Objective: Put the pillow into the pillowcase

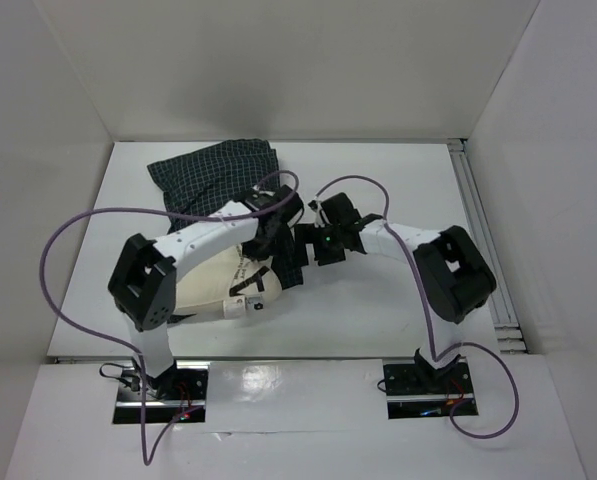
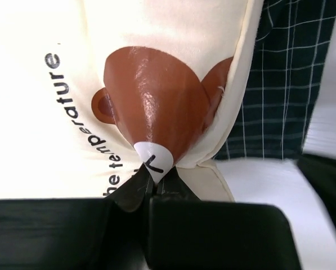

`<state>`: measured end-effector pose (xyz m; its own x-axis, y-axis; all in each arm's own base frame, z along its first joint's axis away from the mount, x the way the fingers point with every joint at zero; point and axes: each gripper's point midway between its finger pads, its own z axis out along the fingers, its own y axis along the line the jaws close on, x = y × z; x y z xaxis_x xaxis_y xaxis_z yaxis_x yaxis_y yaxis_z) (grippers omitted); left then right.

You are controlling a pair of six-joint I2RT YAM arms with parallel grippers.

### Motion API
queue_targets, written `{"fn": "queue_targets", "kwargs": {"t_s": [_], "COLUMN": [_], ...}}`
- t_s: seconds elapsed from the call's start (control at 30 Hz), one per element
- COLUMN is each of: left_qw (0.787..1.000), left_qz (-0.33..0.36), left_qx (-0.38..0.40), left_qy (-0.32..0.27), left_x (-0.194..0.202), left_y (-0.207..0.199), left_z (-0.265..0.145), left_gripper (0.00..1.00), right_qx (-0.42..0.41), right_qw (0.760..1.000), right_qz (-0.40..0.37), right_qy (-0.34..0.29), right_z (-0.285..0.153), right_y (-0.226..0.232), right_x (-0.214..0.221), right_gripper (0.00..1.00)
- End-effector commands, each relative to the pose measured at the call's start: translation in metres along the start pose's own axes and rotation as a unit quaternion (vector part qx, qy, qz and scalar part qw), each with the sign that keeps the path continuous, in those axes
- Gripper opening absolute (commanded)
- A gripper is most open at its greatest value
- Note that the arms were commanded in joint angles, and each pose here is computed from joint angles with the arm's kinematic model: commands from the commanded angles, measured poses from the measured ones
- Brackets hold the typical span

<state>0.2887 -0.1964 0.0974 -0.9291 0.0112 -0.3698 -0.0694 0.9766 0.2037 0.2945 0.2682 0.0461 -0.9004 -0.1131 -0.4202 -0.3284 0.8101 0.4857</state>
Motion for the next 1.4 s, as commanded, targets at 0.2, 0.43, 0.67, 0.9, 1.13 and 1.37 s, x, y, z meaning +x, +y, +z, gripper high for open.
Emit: {"fn": "queue_targets", "kwargs": {"t_s": [0.2,0.43,0.67,0.9,1.13,1.37], "left_qw": [0.990,0.988,0.990,0.973,0.963,0.957], "left_qz": [-0.043,-0.057,-0.114,-0.199,-0.259,-0.271], "left_qx": [0.119,0.127,0.079,0.113,0.079,0.106], "left_qy": [-0.059,-0.070,-0.029,-0.032,-0.005,-0.021], "left_x": [-0.039,-0.042,-0.048,-0.052,-0.058,-0.065], "left_y": [0.009,0.016,0.040,-0.017,-0.080,-0.108], "left_z": [-0.055,-0.065,-0.100,-0.079,-0.021,-0.035], "left_gripper": [0.00,0.00,0.00,0.00,0.00,0.00], "right_qx": [-0.075,-0.107,-0.122,-0.145,-0.149,-0.117], "right_qw": [0.992,0.982,0.979,0.985,0.982,0.986], "right_qz": [-0.088,-0.117,-0.128,-0.091,-0.106,-0.117], "right_qy": [-0.045,-0.099,-0.100,-0.033,-0.038,-0.009], "right_z": [0.053,0.016,-0.114,-0.102,-0.138,-0.144], "right_y": [0.050,0.082,0.150,0.126,0.131,0.111], "right_x": [-0.063,-0.095,-0.046,0.054,0.068,0.089], "right_gripper": [0.95,0.00,0.00,0.00,0.00,0.00]}}
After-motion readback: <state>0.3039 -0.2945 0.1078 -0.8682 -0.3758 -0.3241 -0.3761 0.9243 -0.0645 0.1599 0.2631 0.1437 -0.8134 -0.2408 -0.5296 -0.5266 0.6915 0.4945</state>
